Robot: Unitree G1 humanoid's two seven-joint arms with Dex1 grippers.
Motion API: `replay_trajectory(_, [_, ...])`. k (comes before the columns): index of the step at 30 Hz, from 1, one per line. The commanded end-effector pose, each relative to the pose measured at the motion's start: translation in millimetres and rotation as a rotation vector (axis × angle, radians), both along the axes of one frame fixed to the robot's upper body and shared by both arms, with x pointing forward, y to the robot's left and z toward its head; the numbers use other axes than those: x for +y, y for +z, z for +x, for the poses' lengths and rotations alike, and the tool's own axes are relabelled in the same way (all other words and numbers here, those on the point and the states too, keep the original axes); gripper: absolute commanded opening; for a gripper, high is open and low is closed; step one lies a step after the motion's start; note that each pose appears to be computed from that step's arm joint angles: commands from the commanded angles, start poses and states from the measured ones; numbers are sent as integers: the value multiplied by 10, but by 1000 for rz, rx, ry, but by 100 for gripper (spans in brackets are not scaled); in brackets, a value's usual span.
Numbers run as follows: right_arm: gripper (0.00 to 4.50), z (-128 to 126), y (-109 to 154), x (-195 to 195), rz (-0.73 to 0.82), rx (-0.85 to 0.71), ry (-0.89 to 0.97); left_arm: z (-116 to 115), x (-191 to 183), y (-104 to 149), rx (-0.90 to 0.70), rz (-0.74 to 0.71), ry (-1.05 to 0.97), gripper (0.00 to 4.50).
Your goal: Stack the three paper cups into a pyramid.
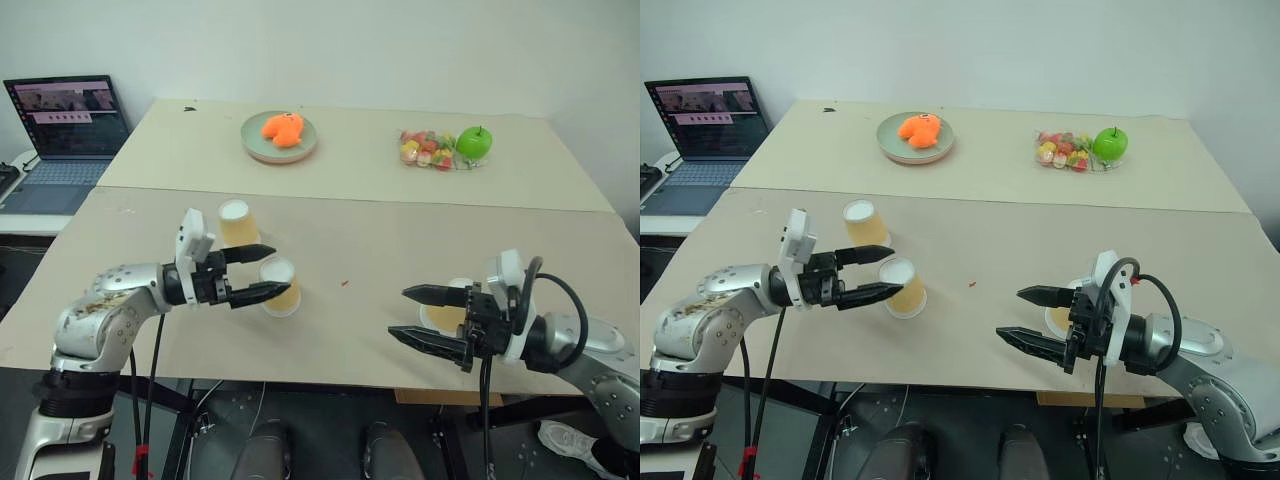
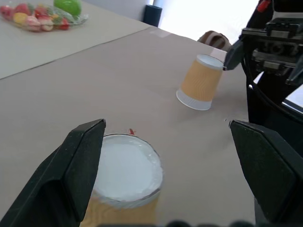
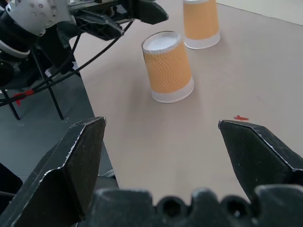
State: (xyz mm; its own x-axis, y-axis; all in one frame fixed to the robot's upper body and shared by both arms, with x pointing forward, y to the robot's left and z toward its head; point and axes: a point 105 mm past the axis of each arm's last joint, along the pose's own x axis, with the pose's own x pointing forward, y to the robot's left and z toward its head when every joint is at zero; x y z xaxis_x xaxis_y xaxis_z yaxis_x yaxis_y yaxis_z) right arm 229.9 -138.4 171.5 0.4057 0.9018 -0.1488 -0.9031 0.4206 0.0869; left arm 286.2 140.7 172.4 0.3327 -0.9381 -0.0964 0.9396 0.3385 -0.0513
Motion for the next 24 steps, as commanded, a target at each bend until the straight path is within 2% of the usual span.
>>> replay_trajectory(1, [450, 6, 142, 24, 28, -72, 10, -24, 5, 25, -24, 20, -16, 446])
replay_trajectory(6, [450, 0, 132, 18, 33, -68, -1, 66, 60, 38, -52, 24, 23, 446])
replay_trajectory(13, [450, -8, 131, 20, 42, -65, -8, 212, 28, 313, -107, -69, 54, 446])
replay_trajectory(17, [450, 12, 167, -6, 51, -72, -22, 231, 6, 379, -99, -100, 50, 446])
replay_trajectory(19, [450, 12, 177, -6, 51, -76, -22, 225, 8, 351, -94, -88, 49, 446])
replay_trajectory(24, [450, 22, 187, -13, 54, -79, -28, 182, 81, 74, -72, 3, 55, 446])
